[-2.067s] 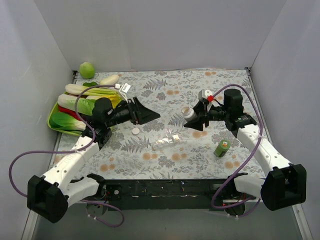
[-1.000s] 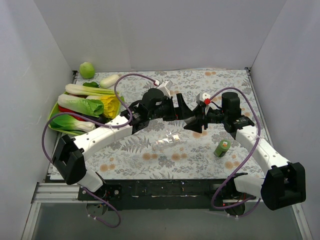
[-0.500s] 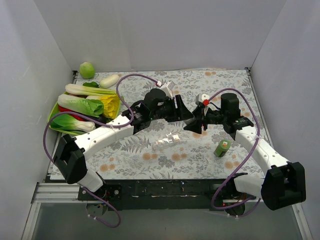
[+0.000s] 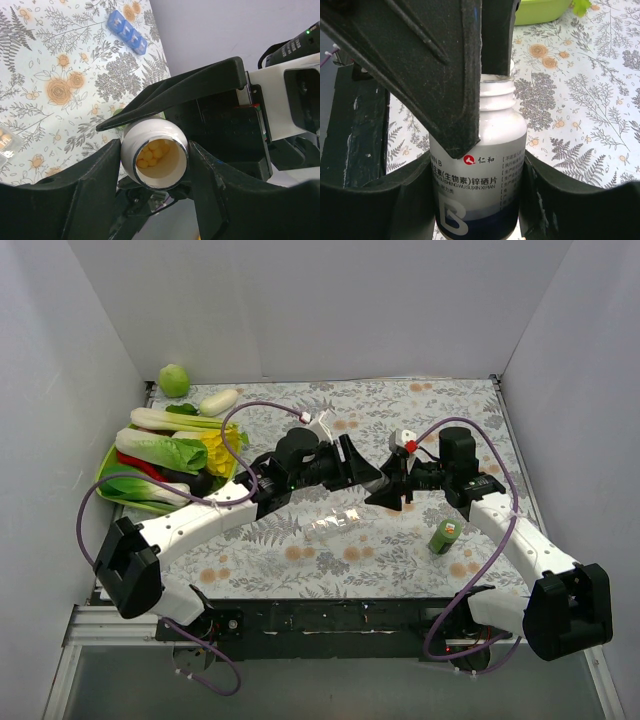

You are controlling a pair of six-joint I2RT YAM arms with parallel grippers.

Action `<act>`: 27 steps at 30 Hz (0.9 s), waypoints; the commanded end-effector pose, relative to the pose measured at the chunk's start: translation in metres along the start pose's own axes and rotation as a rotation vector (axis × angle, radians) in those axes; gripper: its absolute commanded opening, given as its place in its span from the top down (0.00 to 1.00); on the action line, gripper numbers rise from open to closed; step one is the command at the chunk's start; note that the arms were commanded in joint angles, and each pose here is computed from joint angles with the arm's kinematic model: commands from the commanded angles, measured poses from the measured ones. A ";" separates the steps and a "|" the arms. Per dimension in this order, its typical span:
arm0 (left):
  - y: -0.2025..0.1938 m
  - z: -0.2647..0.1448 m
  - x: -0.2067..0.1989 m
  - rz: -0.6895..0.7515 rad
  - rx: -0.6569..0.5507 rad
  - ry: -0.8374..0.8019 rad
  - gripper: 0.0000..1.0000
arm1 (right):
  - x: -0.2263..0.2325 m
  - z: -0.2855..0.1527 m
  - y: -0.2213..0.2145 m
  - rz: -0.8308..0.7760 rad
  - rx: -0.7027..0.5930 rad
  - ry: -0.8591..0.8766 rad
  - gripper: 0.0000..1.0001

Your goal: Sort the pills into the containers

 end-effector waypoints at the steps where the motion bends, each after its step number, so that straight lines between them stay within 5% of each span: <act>1: 0.004 -0.020 -0.001 -0.050 -0.019 -0.017 0.70 | -0.002 -0.005 0.013 -0.060 -0.047 -0.012 0.89; 7: 0.009 -0.020 -0.007 -0.044 -0.024 -0.038 0.68 | 0.000 -0.004 0.015 -0.069 -0.058 0.007 0.92; 11: 0.019 -0.026 -0.013 -0.029 -0.054 -0.048 0.44 | 0.000 -0.004 0.015 -0.071 -0.059 0.014 0.95; 12: 0.023 -0.030 -0.015 -0.023 -0.069 -0.050 0.32 | 0.001 -0.004 0.015 -0.071 -0.058 0.016 0.96; 19: 0.064 -0.083 -0.017 0.055 -0.235 -0.029 0.08 | -0.008 -0.017 0.037 -0.111 -0.090 -0.035 0.96; 23: 0.079 -0.126 -0.003 0.158 -0.346 0.094 0.02 | -0.030 -0.039 0.078 -0.126 -0.143 -0.179 0.96; 26: 0.076 -0.142 0.016 0.227 -0.385 0.232 0.02 | -0.064 -0.089 0.148 -0.078 -0.300 -0.399 0.97; 27: 0.071 -0.150 0.019 0.238 -0.396 0.247 0.02 | -0.072 -0.104 0.169 0.069 -0.389 -0.414 0.97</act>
Point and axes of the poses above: each gripper's point midway between its finger pads, its own z axis out along the fingers, its own x axis along the line the jaws close on, y = z × x, the point moved 6 cm from there along -z, back along the fingers, and after that the axes turned 11 degrees about z, right-handed, at the moved point
